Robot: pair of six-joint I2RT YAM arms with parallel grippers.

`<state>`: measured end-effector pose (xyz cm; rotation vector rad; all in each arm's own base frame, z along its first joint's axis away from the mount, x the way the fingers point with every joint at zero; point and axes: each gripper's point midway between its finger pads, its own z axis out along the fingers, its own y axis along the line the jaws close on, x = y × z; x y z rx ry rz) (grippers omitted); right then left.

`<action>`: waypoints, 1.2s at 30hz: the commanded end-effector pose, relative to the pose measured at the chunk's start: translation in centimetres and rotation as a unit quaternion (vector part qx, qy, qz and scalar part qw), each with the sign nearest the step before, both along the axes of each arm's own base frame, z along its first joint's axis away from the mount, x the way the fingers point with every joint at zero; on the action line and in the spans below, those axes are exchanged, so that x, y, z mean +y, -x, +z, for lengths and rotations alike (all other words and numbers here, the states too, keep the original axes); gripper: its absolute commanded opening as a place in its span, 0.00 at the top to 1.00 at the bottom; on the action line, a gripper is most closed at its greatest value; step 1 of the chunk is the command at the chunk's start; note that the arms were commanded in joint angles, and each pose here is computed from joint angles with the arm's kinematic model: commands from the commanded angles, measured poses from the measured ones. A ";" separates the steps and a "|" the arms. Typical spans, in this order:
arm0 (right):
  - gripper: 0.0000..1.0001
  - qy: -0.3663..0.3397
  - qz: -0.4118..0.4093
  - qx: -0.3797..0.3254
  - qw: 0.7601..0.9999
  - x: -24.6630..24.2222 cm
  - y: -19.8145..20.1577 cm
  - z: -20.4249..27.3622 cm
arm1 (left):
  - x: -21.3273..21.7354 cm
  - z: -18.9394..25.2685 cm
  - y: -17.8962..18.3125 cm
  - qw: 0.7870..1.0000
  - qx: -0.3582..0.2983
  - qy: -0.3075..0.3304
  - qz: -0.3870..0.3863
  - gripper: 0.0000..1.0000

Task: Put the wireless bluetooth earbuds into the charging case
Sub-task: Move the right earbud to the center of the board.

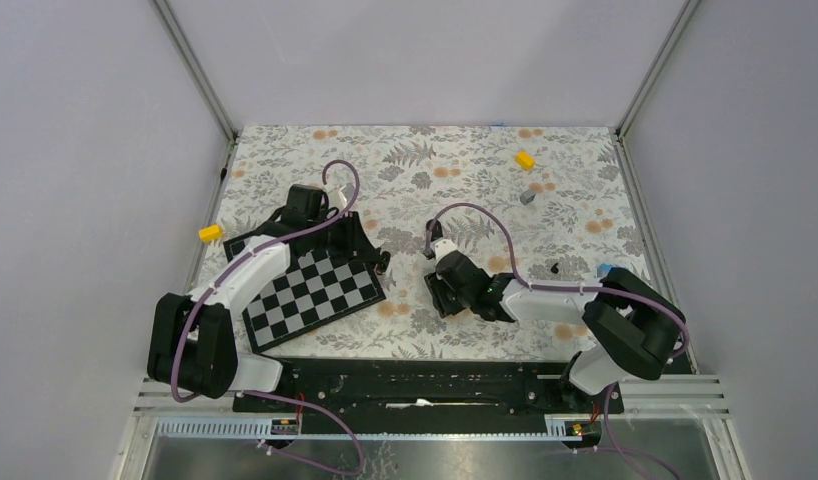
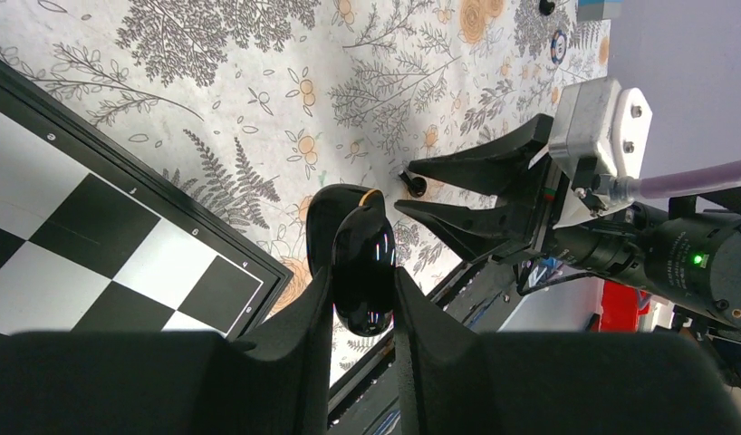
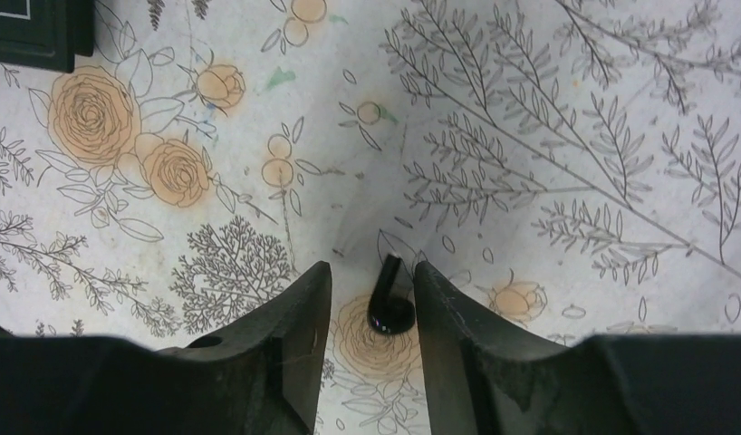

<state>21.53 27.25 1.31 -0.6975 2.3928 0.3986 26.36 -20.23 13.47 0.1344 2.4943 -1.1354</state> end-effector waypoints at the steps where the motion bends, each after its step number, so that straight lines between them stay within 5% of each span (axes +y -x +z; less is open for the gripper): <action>1: 0.53 -0.026 -0.030 0.004 0.999 -0.4 0.7 0.9 | -0.4 2.6 -2.2 0.999 -0.052 0.013 0.008 1.00; 19: 0.48 0.047 -0.126 -0.029 0.990 -5.6 0.0 0.9 | -1.4 2.4 -2.4 0.999 -0.045 0.017 0.000 1.00; 36: 0.49 -0.056 -0.160 -0.005 0.985 -3.5 -0.4 4.3 | -1.8 2.4 -2.2 0.999 -0.043 0.022 -0.004 1.00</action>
